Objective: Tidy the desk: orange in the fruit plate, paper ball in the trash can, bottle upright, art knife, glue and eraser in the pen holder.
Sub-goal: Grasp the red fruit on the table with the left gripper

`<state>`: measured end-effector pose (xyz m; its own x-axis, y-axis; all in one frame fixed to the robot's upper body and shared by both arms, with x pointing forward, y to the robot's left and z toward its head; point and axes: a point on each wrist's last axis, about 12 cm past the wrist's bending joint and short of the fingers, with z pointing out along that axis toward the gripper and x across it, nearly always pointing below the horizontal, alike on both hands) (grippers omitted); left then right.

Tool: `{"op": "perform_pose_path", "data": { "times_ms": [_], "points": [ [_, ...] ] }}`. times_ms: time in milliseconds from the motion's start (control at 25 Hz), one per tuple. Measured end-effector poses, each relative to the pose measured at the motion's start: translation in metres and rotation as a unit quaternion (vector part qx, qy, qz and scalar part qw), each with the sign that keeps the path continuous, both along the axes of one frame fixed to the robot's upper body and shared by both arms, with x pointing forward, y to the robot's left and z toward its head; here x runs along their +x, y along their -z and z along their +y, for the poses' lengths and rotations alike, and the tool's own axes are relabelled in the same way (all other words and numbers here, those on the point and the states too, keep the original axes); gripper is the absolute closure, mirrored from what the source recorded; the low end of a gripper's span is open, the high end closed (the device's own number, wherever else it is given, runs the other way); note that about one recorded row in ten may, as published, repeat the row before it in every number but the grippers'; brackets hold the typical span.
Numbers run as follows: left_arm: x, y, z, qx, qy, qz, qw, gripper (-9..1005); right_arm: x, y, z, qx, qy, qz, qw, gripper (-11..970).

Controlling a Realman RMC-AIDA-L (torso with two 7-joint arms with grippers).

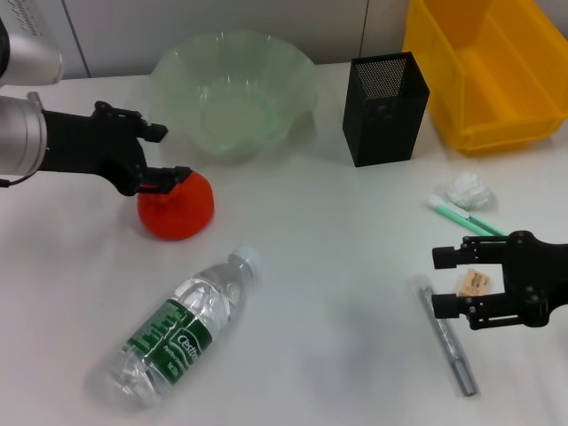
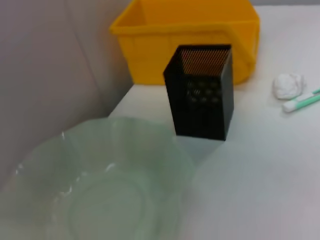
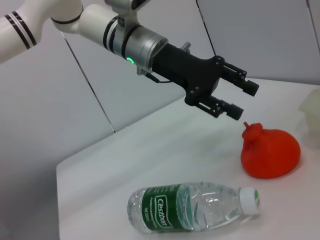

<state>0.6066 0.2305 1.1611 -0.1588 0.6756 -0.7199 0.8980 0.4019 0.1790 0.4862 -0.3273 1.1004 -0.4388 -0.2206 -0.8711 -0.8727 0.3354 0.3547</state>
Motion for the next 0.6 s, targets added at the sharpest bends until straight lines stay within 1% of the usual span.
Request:
{"op": "perform_pose_path", "data": {
  "times_ms": [200,360,600],
  "points": [
    [-0.001,0.001,0.000,0.018,-0.010,0.014,1.000,374,0.005,-0.003,0.002,0.001,-0.006,-0.007,1.000,197],
    [0.000,0.008,0.000,0.047,-0.012,0.016,0.999,347,0.008,-0.004,0.004,0.001,-0.007,-0.010,1.000,197],
    [0.008,0.020,-0.004,0.076,-0.020,0.007,0.997,347,0.008,-0.003,0.004,-0.001,-0.007,-0.010,1.000,197]
  ]
}}
